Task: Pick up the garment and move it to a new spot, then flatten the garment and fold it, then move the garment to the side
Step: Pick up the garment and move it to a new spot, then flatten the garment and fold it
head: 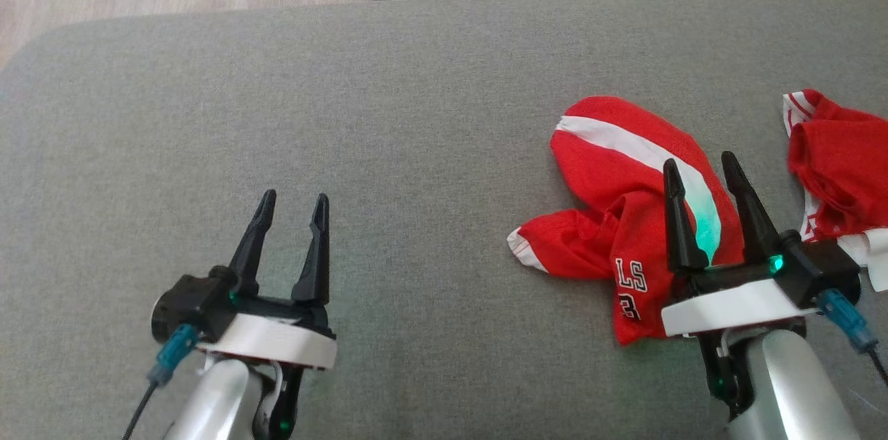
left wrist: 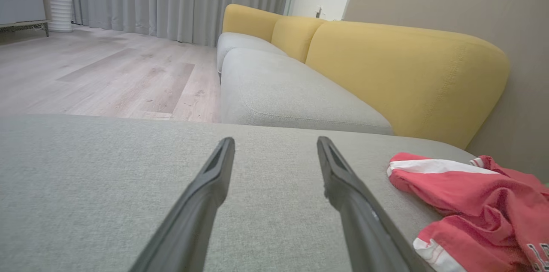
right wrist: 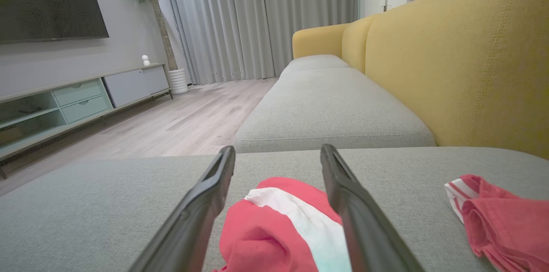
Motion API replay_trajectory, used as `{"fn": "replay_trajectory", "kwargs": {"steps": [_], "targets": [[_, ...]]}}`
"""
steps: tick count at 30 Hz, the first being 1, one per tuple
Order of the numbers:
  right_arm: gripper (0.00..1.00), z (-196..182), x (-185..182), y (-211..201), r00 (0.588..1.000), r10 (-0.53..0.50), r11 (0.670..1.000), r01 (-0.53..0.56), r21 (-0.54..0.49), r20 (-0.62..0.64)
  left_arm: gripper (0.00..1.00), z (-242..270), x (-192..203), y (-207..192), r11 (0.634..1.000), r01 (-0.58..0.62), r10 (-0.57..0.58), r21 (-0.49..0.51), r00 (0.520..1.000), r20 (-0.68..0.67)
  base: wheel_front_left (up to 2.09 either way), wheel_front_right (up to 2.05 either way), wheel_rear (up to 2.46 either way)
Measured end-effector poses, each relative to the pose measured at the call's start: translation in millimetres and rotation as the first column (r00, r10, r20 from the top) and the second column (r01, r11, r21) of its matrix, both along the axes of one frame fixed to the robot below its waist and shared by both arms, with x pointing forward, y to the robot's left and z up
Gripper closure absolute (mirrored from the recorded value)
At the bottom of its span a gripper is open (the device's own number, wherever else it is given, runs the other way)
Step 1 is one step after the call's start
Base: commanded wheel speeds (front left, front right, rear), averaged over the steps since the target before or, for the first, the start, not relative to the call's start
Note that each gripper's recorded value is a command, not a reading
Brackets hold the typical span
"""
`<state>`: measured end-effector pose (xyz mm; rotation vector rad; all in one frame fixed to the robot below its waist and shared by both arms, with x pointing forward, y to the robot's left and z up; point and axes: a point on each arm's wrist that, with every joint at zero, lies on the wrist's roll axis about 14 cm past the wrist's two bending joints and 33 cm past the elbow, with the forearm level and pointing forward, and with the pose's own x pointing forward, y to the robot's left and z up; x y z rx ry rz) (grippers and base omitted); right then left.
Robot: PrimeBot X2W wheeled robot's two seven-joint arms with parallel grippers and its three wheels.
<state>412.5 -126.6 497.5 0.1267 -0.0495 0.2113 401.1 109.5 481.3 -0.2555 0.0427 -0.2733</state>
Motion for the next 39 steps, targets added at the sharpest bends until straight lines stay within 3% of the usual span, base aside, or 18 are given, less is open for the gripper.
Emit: {"fn": "replay_trajectory", "kwargs": {"steps": [16, 24, 29, 35, 36, 37, 39], "targets": [[0.0, -5.0, 0.4, 3.3, 1.0, 0.009, 1.0, -0.009, -0.002, -0.014, 0.0, 6.5, 3.5, 1.4, 1.0, -0.015, 0.015, 0.005, 0.999, 0.036, 0.0, 0.0, 0.0], [0.0, -59.4, 4.0, 1.1, 0.984, 0.009, 0.993, -0.03, -0.118, -0.176, 0.0, -10.4, 1.9, 7.8, 0.999, -0.042, 0.042, 0.006, 0.999, -0.014, 0.0, 0.0, 0.0], [0.0, -63.8, 39.7, 9.3, 0.975, 0.024, 0.979, -0.067, -0.191, -0.22, 0.0, -20.0, 0.3, 11.6, 0.998, -0.057, 0.057, 0.006, 0.997, -0.044, 0.0, 0.0, 0.0], [0.0, -110.8, 38.7, 6.4, 0.897, -0.005, 0.955, -0.127, -0.267, -0.442, 0.0, -21.5, -2.1, 9.8, 0.999, -0.054, 0.054, 0.0, 0.997, -0.053, 0.0, 0.0, 0.0], [0.45, -115.9, 36.6, 7.0, 0.887, -0.004, 0.954, -0.134, -0.267, -0.462, 0.0, -21.3, -2.3, 10.4, 0.998, -0.056, 0.056, -0.001, 0.997, -0.052, 0.0, 0.0, 0.0], [1.0, -117.7, 35.7, 9.3, 0.884, 0.002, 0.953, -0.143, -0.266, -0.467, 0.0, -20.8, -2.2, 11.1, 0.998, -0.058, 0.058, -0.001, 0.997, -0.052, 0.0, 0.0, 0.0], [1.0, -112.7, 39.2, 12.2, 0.896, 0.011, 0.958, -0.136, -0.251, -0.443, 0.0, -19.4, -1.4, 12.8, 0.998, -0.063, 0.063, -0.003, 0.997, -0.049, 0.0, 0.0, 0.0]]}}
